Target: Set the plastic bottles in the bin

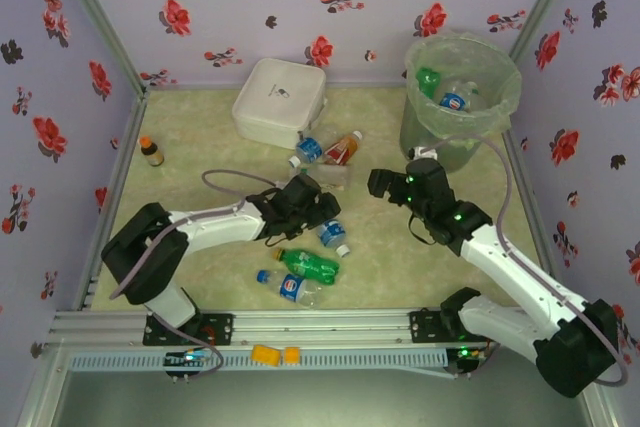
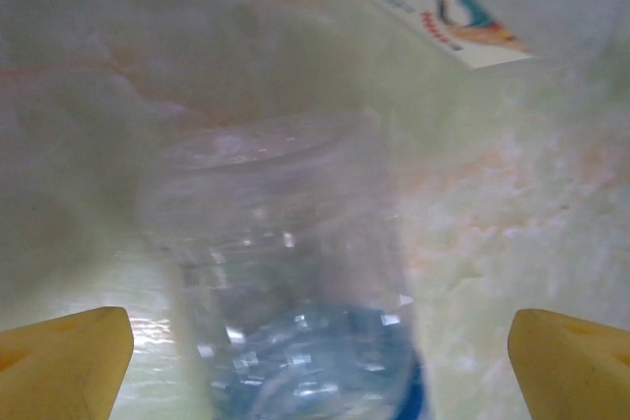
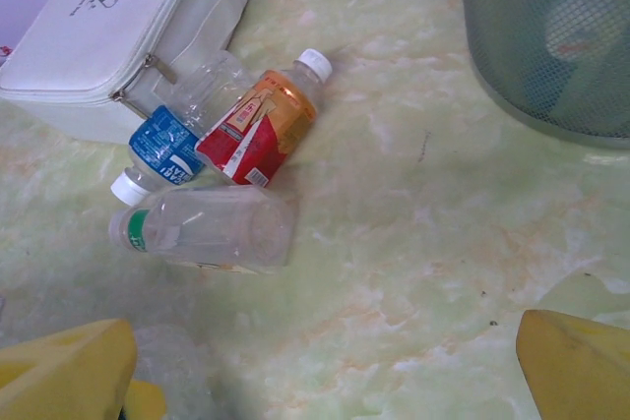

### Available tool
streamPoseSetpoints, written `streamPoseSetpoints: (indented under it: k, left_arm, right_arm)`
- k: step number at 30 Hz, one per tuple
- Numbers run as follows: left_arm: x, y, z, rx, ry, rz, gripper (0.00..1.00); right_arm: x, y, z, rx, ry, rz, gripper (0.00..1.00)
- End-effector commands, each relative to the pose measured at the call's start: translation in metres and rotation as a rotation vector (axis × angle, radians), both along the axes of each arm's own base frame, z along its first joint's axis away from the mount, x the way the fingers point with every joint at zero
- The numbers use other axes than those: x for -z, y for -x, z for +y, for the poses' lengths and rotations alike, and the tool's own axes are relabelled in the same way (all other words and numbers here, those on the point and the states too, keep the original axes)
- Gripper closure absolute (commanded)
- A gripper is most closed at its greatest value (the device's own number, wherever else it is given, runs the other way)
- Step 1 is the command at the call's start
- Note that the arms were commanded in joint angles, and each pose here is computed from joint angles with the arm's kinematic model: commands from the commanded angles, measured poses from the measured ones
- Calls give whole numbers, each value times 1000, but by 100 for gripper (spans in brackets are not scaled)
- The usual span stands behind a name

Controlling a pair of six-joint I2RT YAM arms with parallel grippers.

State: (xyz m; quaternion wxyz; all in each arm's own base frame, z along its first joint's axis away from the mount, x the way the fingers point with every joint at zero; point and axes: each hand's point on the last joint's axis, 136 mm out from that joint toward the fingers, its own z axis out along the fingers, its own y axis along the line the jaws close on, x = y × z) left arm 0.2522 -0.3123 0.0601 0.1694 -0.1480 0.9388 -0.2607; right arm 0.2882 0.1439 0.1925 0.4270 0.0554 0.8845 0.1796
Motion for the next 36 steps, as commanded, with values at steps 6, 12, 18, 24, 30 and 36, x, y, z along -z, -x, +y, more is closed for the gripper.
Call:
streamPoseSetpoints:
  k: [6,12,18,24,30,36]
  left_arm:
    - [20,-13,-10,36,-65,-7,10]
    - [32,-27,-26,2,-17,-35,30]
    - [31,-39,-31,-43,25,-67,39]
    - [10,-56,-32,-95,125,-131,49]
    - [-37,-59,-35,-42,167,-229,50]
    - [-98,-65,-32,15,185,-388,51]
  right_arm:
    - [13,8,-16,51,50,15,0]
    - [22,14,-23,67,70,43,0]
    - [19,19,-29,73,88,35,0]
    - [11,23,-25,50,47,23,0]
    - [-2,28,-24,18,21,-28,1]
    - [-9,36,-11,-90,-11,-86,0]
